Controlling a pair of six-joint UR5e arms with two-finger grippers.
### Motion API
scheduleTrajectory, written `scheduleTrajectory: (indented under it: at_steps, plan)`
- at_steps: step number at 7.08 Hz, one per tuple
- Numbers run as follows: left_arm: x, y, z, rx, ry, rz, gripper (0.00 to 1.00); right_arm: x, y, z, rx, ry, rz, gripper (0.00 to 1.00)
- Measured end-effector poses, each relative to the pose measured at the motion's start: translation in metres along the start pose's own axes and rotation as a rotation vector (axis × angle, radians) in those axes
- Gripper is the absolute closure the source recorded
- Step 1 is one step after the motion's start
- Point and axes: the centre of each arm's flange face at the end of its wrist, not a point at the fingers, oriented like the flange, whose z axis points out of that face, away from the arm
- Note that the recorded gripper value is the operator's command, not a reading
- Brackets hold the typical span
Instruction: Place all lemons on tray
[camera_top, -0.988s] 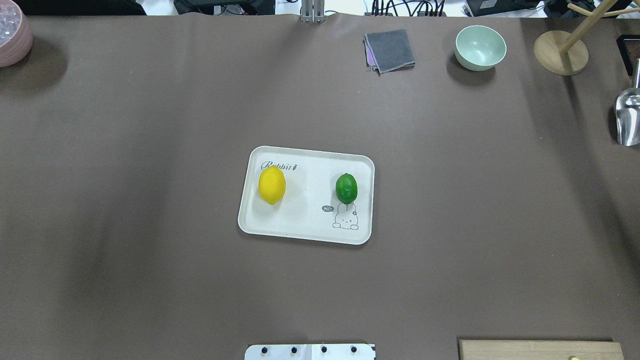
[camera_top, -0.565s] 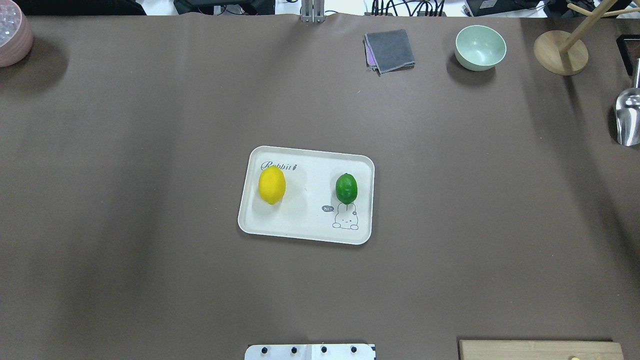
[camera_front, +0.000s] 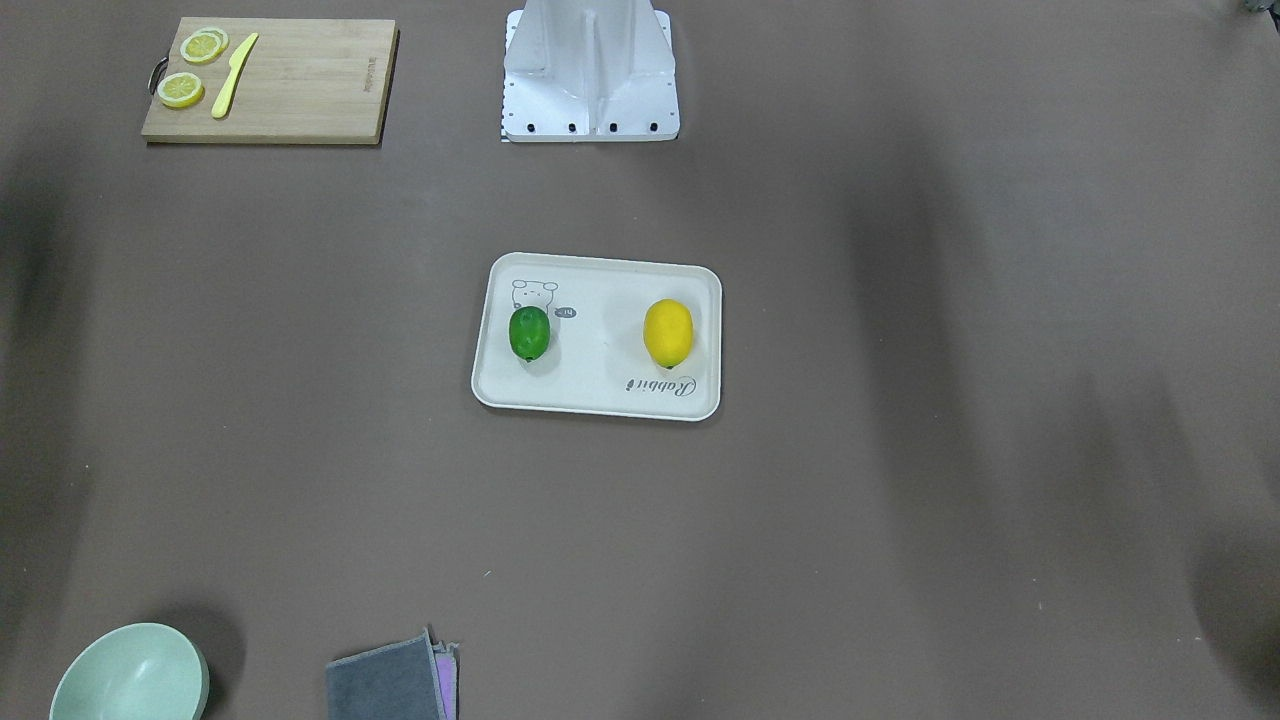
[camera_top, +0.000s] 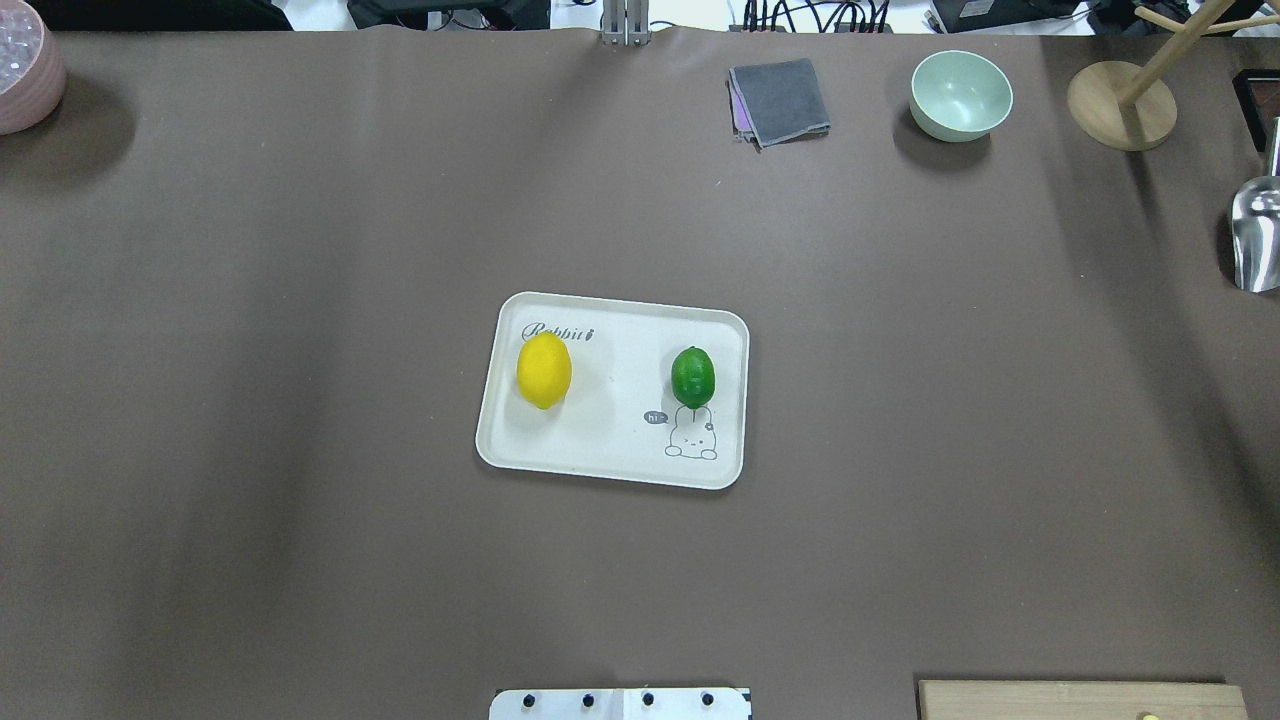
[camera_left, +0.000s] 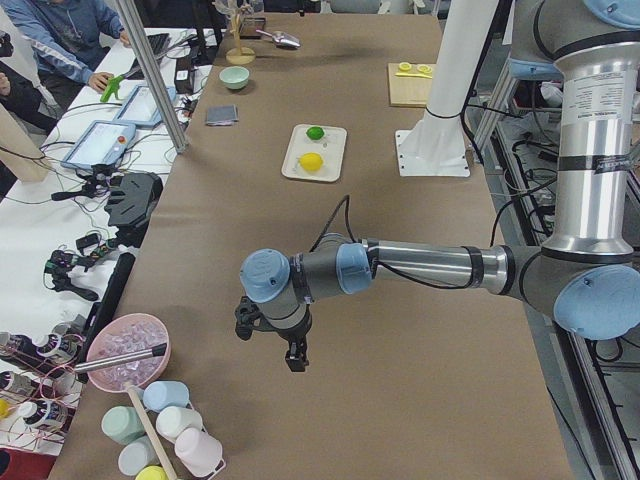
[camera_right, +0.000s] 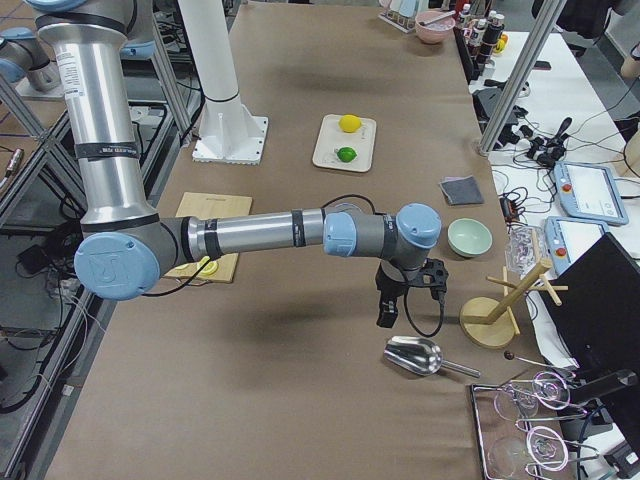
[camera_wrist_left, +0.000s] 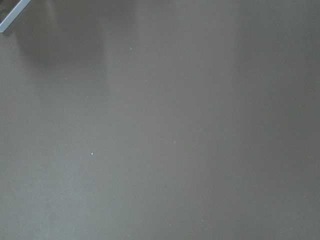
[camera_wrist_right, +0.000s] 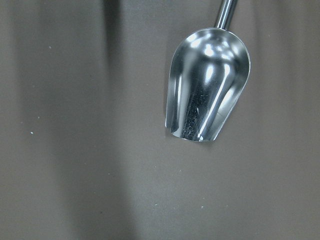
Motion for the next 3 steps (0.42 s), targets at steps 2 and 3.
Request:
scheduleTrajectory:
  at_steps: [2, 3]
  plan:
    - [-0.0010, 0.0009, 0.0003, 0.000, 0.001, -0.002, 0.02, -0.0001, 0.0000, -0.0001, 0.001, 0.000, -0.001, 0.00]
    - [-0.0014, 0.0012, 0.0005, -0.001, 0.001, -0.003, 0.02, 0.0000, -0.0001, 0.0000, 0.001, 0.000, -0.001, 0.00]
